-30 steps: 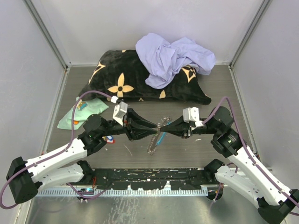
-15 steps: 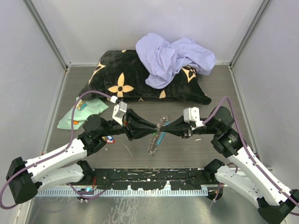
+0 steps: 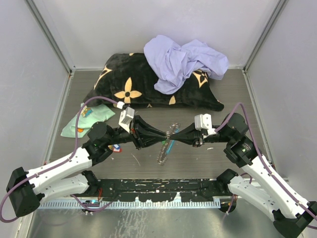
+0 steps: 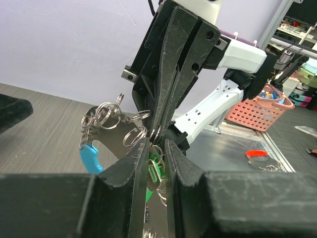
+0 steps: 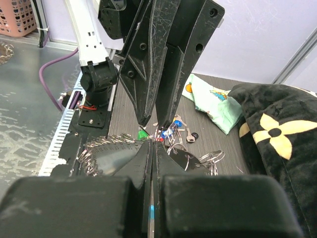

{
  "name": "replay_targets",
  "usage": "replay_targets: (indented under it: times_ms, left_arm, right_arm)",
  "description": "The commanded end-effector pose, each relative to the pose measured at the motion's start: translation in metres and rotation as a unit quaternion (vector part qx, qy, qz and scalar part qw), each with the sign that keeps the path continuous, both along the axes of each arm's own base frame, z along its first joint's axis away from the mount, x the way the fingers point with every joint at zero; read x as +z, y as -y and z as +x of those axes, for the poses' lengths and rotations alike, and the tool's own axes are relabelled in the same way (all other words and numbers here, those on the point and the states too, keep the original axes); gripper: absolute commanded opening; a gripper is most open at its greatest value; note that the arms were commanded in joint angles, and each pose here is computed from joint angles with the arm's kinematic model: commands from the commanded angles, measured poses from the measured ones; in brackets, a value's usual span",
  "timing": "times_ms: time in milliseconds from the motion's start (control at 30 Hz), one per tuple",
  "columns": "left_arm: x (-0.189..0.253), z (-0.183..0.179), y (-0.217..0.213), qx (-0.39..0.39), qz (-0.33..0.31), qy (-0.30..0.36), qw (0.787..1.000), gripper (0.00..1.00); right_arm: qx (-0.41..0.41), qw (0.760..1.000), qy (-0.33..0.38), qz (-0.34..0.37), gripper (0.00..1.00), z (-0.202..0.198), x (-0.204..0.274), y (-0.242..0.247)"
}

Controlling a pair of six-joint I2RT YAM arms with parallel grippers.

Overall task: Remove the keys from the keyring
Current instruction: Remove the key from the keyring.

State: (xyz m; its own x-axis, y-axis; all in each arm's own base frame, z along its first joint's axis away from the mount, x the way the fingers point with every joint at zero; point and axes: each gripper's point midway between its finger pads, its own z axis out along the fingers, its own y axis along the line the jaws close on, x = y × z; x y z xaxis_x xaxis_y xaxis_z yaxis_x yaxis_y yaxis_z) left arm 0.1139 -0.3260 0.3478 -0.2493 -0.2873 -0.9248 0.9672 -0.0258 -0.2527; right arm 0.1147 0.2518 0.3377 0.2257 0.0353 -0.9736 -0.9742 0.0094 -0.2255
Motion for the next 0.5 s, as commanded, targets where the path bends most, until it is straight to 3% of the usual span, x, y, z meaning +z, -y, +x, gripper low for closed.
replay_targets:
  times_ms: [0,100,300,467]
  left_arm:
    - [0.0162,0.0003,-0.0079,0.008,-0.028,0.010,1.000,0.19]
    - [0.0149,0.0038,-0.0118,0.023,-0.031,0.005,0.999,0.14]
    - [0.0106,0.0033,-0.0141,0.027,-0.026,0.005,0.999,0.25]
    - [0.0146,0.0004,-0.0115,0.013,-0.031,0.009,0.999,0.26]
  right_arm:
    - [0.008,0.998,0.052,0.038,0.01,-0.0063,0.0374,0.0021]
    - [0.008,0.998,0.051,0.036,0.01,-0.0057,0.0362,0.0018]
    - [0.009,0.998,0.049,0.035,0.01,-0.0049,0.0355,0.0006]
    - [0.010,0.998,0.049,0.036,0.01,-0.0048,0.0364,0.0002]
